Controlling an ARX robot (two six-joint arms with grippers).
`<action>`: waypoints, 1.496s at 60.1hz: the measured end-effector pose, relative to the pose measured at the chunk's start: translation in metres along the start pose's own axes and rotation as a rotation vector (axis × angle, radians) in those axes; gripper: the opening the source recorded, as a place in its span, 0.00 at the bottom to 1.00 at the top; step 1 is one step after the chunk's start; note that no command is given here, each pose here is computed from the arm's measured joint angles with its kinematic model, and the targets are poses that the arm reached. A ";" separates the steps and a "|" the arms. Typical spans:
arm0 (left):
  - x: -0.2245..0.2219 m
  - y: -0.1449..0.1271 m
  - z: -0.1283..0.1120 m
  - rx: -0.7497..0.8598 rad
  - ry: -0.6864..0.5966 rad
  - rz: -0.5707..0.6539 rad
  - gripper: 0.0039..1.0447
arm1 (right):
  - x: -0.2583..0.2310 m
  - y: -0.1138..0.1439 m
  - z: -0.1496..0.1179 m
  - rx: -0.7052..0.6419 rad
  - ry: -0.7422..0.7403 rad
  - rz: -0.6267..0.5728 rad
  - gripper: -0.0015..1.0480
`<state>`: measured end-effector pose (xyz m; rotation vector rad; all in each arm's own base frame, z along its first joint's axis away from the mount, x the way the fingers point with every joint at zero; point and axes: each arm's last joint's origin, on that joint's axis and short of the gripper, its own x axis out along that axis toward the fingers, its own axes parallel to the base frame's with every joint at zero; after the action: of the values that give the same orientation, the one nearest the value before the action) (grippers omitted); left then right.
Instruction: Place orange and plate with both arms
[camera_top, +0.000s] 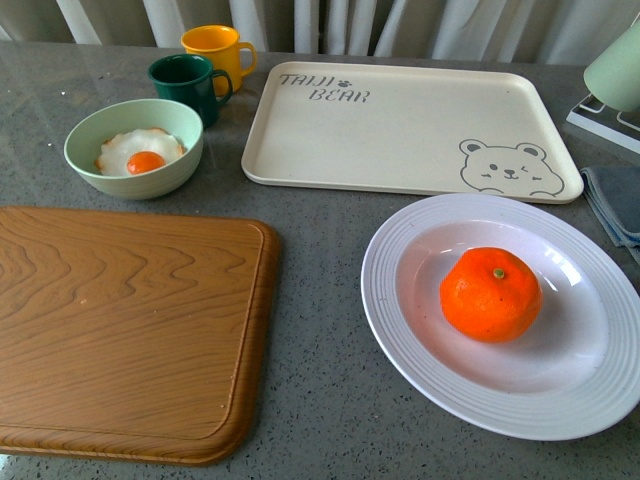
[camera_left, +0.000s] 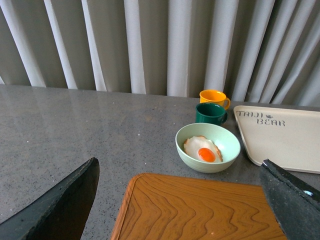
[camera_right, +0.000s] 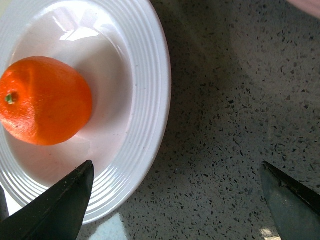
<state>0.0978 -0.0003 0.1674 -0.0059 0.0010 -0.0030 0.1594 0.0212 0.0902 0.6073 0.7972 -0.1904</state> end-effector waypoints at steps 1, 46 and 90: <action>0.000 0.000 0.000 0.000 0.000 0.000 0.92 | 0.001 0.000 0.000 0.004 0.001 0.001 0.91; 0.000 0.000 0.000 0.000 0.000 0.000 0.92 | 0.059 0.008 0.009 0.052 -0.056 0.065 0.91; 0.000 0.000 0.000 0.000 0.000 0.000 0.92 | 0.074 0.012 0.008 0.024 -0.034 0.032 0.68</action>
<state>0.0978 -0.0003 0.1674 -0.0059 0.0010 -0.0030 0.2199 0.0304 0.0467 0.6375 0.7532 -0.1811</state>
